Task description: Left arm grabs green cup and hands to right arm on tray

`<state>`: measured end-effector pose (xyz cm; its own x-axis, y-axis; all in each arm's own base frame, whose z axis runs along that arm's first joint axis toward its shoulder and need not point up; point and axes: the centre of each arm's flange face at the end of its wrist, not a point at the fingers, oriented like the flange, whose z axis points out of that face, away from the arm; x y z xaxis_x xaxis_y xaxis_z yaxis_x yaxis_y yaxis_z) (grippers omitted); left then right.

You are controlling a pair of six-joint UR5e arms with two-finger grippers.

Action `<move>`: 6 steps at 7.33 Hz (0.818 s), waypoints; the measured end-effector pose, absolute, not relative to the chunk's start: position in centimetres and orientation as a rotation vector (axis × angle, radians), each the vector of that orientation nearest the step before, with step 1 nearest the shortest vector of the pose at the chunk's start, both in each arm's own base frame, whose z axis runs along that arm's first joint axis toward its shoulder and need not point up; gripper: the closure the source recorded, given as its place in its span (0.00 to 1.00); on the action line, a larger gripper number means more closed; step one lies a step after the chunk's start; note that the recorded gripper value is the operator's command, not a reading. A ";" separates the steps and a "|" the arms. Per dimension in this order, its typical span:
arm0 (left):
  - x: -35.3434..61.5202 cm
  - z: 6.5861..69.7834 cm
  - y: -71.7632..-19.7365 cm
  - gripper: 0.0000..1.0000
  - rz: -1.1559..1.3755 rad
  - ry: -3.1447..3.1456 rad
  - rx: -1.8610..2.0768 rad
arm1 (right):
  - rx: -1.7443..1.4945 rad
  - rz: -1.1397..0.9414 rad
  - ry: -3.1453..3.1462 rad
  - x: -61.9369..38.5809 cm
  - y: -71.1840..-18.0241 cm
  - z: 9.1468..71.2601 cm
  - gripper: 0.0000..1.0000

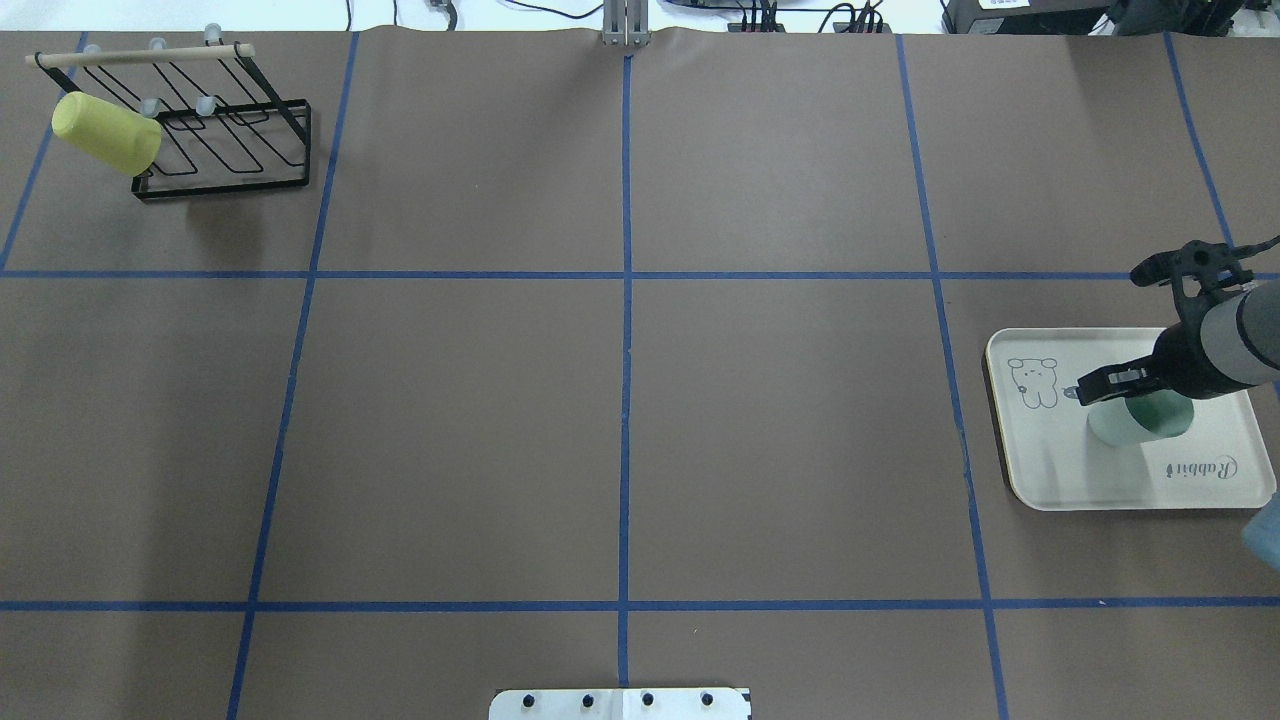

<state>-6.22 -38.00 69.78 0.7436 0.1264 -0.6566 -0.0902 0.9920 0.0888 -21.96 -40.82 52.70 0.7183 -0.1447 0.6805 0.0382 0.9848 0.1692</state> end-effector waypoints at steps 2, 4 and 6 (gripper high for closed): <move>-6.2 69.7 -38.0 0.00 0.118 0.724 0.053 | 0.164 -0.083 -0.804 -18.9 -41.4 50.6 0.00; -6.1 69.6 -38.1 0.00 0.119 0.728 0.055 | 0.164 -0.103 -0.758 -15.3 -42.3 48.6 0.00; -5.8 69.3 -38.1 0.00 0.115 0.778 0.053 | 0.159 -0.203 -0.708 -9.4 -44.0 49.7 0.00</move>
